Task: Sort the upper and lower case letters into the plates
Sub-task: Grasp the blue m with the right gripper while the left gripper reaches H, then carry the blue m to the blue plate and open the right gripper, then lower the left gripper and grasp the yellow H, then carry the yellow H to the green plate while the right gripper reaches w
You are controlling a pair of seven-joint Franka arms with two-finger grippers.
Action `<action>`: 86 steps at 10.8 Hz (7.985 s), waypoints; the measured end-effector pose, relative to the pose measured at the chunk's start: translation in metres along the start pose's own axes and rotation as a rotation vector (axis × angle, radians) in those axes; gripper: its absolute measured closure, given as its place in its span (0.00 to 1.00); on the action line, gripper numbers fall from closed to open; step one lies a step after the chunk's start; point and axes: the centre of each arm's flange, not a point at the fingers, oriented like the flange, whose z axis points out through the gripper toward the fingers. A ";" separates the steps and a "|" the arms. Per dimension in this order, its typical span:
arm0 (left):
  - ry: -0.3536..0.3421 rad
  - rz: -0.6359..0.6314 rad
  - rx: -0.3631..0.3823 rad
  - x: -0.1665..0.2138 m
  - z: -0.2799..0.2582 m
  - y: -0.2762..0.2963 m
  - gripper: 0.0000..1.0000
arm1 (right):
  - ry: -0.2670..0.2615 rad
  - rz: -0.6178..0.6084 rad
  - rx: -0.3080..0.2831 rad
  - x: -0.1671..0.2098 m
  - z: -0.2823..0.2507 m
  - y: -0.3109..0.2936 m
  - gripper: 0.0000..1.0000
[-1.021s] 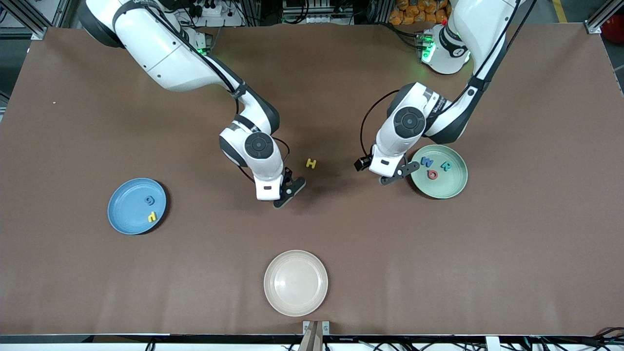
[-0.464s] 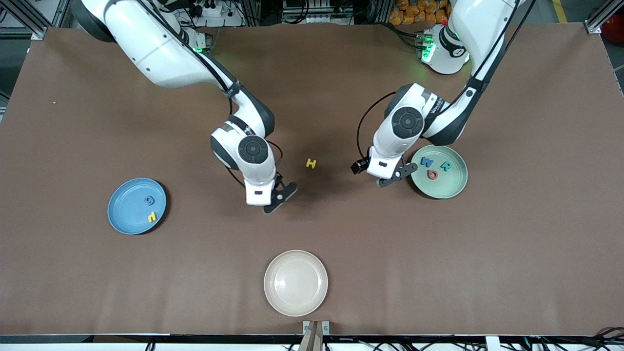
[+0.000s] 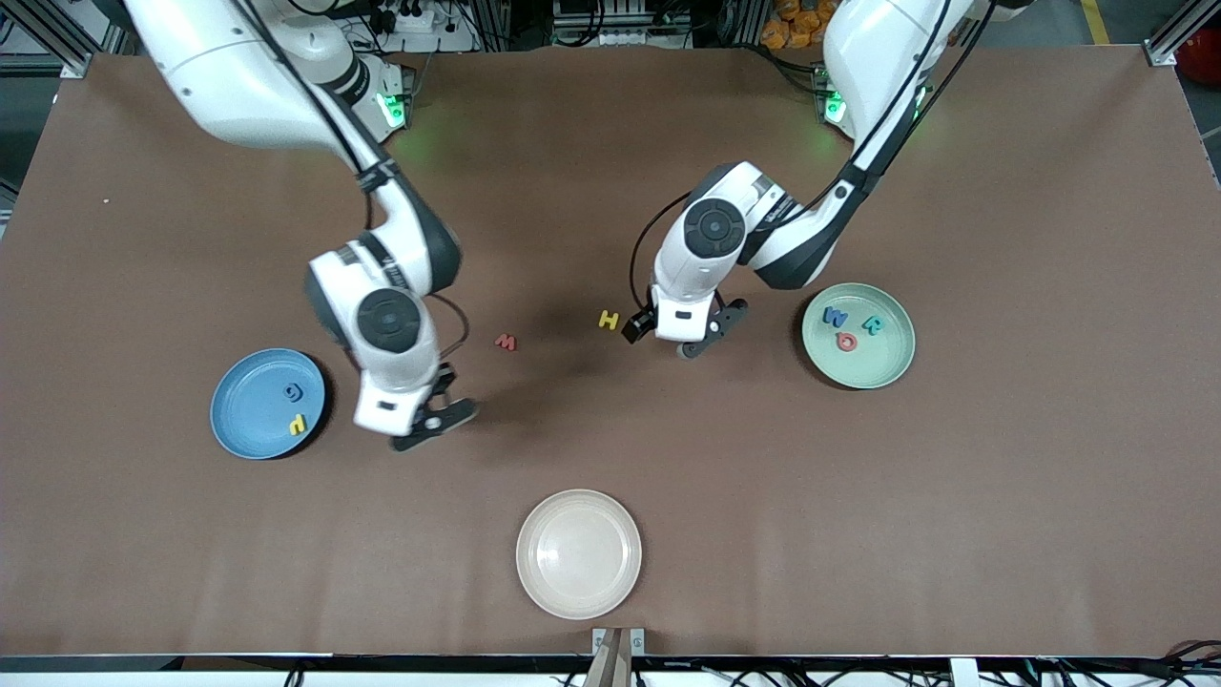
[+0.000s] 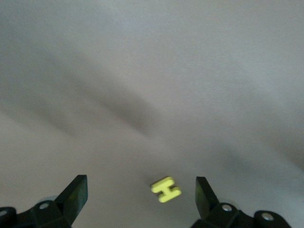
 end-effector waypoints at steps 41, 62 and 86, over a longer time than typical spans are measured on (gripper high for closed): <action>0.120 -0.402 0.041 -0.082 0.106 0.012 0.35 | -0.177 0.553 -0.107 -0.060 0.080 0.108 0.00; 0.139 -0.420 0.057 -0.069 0.094 0.021 0.64 | -0.095 0.446 -0.053 -0.030 0.058 0.032 0.00; 0.031 0.647 0.348 0.254 -0.065 -0.185 0.64 | -0.065 0.767 0.256 -0.040 0.043 -0.149 0.00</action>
